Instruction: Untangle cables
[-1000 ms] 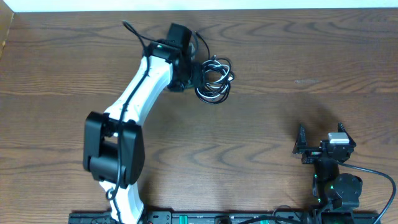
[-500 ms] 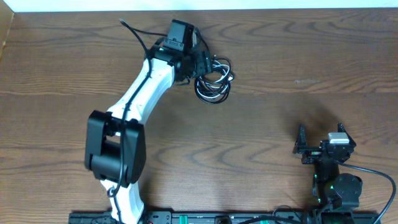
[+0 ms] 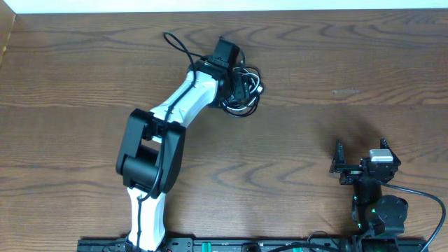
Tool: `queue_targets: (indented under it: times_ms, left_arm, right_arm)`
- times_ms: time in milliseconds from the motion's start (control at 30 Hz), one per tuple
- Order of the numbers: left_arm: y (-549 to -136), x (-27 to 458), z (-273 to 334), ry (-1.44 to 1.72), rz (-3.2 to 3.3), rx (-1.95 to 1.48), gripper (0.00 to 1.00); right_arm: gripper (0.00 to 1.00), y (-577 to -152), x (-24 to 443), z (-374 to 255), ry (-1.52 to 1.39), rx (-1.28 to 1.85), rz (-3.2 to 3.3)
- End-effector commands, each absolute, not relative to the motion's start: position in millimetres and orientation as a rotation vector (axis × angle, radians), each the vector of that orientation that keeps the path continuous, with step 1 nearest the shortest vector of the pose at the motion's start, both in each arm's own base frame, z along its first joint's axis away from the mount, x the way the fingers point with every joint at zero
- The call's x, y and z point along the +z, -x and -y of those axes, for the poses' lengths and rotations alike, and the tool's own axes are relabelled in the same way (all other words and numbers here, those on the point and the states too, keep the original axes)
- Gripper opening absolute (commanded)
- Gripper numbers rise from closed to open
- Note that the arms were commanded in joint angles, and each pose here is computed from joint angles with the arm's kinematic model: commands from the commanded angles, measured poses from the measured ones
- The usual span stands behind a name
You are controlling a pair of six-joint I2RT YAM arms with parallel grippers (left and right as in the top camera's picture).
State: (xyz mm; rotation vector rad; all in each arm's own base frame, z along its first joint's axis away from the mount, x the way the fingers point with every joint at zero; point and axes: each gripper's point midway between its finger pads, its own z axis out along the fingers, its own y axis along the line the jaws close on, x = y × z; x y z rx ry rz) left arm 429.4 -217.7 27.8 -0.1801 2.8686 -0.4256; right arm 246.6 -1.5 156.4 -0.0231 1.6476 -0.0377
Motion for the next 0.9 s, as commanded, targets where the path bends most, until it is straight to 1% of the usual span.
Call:
queue_targets:
  times_ms: [0,167,200,400,633,700,767,867]
  left_arm:
    - [-419,4,209,0.210,-2.935,-0.341,0.79]
    - [-395,-9,206,0.176,-3.037,-0.275,0.77]
    - [-390,-9,205,0.148,-3.053,-0.262,0.76]
    - [-365,-12,203,-0.094,-3.138,-0.198,0.74]
    - [-343,-12,200,-0.275,-3.203,-0.150,0.72]
    - [-340,-12,198,-0.280,-3.217,-0.141,0.73]
    - [-339,-12,198,-0.279,-3.221,-0.139,0.79]
    - [-339,-12,198,-0.278,-3.220,-0.139,0.79]
  right_arm:
    - [0.99,-246,155,-1,0.040,-0.034,-1.651]
    - [0.99,-246,155,-1,0.040,-0.034,-1.651]
    - [0.99,-246,155,-1,0.040,-0.034,-1.651]
    - [0.99,-246,155,-1,0.040,-0.034,-1.651]
    - [0.99,-246,155,-1,0.040,-0.034,-1.651]
    - [0.99,-246,155,-1,0.040,-0.034,-1.651]
    - [0.99,-246,155,-1,0.040,-0.034,-1.651]
    - [0.99,-246,155,-1,0.040,-0.034,-1.651]
